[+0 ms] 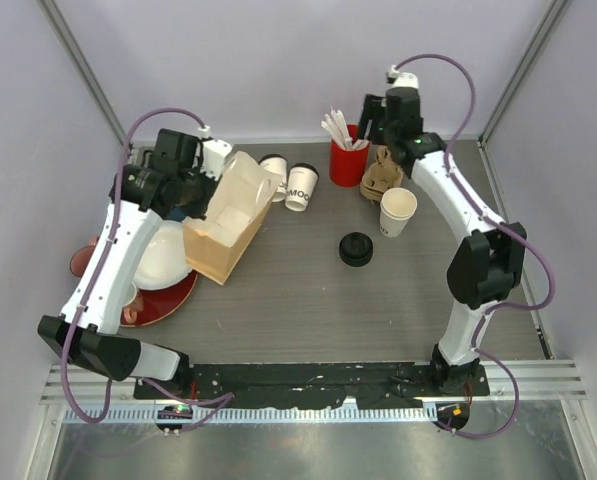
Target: Pack the takeout coffee
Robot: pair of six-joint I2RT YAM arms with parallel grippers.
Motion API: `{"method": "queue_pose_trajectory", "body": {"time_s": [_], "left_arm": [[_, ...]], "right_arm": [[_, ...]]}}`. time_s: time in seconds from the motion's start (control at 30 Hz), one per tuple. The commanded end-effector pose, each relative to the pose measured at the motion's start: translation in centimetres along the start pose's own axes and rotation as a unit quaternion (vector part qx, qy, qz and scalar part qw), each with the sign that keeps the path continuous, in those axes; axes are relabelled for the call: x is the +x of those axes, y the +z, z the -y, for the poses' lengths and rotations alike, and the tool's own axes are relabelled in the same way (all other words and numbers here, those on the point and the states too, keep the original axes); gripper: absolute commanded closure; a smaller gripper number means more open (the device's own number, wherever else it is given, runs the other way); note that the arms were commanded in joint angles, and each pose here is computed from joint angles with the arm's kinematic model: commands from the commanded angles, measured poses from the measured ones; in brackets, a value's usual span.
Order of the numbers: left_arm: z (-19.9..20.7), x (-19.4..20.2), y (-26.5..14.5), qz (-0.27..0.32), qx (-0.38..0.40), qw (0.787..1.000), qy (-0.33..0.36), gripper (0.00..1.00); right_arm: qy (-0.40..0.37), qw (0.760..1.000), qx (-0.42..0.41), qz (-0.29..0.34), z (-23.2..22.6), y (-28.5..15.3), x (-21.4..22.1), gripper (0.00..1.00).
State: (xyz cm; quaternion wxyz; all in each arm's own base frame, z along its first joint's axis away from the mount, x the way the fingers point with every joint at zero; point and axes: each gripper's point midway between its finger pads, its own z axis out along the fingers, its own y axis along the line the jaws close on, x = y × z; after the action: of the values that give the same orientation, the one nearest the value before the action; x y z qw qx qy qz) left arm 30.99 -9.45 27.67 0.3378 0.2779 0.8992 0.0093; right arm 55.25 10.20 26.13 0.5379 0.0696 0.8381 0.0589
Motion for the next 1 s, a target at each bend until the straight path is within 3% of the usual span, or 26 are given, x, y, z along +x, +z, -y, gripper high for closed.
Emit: {"method": "queue_pose_trajectory", "body": {"time_s": [0.0, 0.1, 0.23, 0.37, 0.7, 0.97], "left_arm": [[0.3, 0.0, -1.0, 0.013, 0.048, 0.996, -0.075, 1.0], [-0.1, -0.2, -1.4, 0.028, 0.062, 0.992, -0.11, 1.0], [-0.8, 0.4, -1.4, 0.034, 0.073, 0.983, -0.167, 1.0], [-0.1, 1.9, -0.7, 0.02, 0.089, 0.977, -0.191, 1.0], [-2.0, 3.4, 0.0, 0.019, 0.077, 0.964, -0.254, 1.0], [-2.0, 3.2, 0.4, 0.026, 0.084, 0.961, -0.261, 1.0]], "right_arm": [[0.004, 0.995, -0.07, 0.075, -8.2, -3.6, -2.2, 0.28], [-0.003, 0.993, -0.092, 0.07, -12.1, -3.6, -0.7, 0.25], [-0.011, 0.995, -0.1, 0.018, -15.3, -0.5, 3.8, 0.2], [-0.018, 0.995, -0.095, 0.006, -17.4, 1.1, 5.8, 0.18], [-0.002, 0.998, -0.059, -0.017, -18.1, 5.1, 9.7, 0.17], [-0.008, 0.999, -0.007, -0.032, -16.6, 6.9, 12.5, 0.16]]}}
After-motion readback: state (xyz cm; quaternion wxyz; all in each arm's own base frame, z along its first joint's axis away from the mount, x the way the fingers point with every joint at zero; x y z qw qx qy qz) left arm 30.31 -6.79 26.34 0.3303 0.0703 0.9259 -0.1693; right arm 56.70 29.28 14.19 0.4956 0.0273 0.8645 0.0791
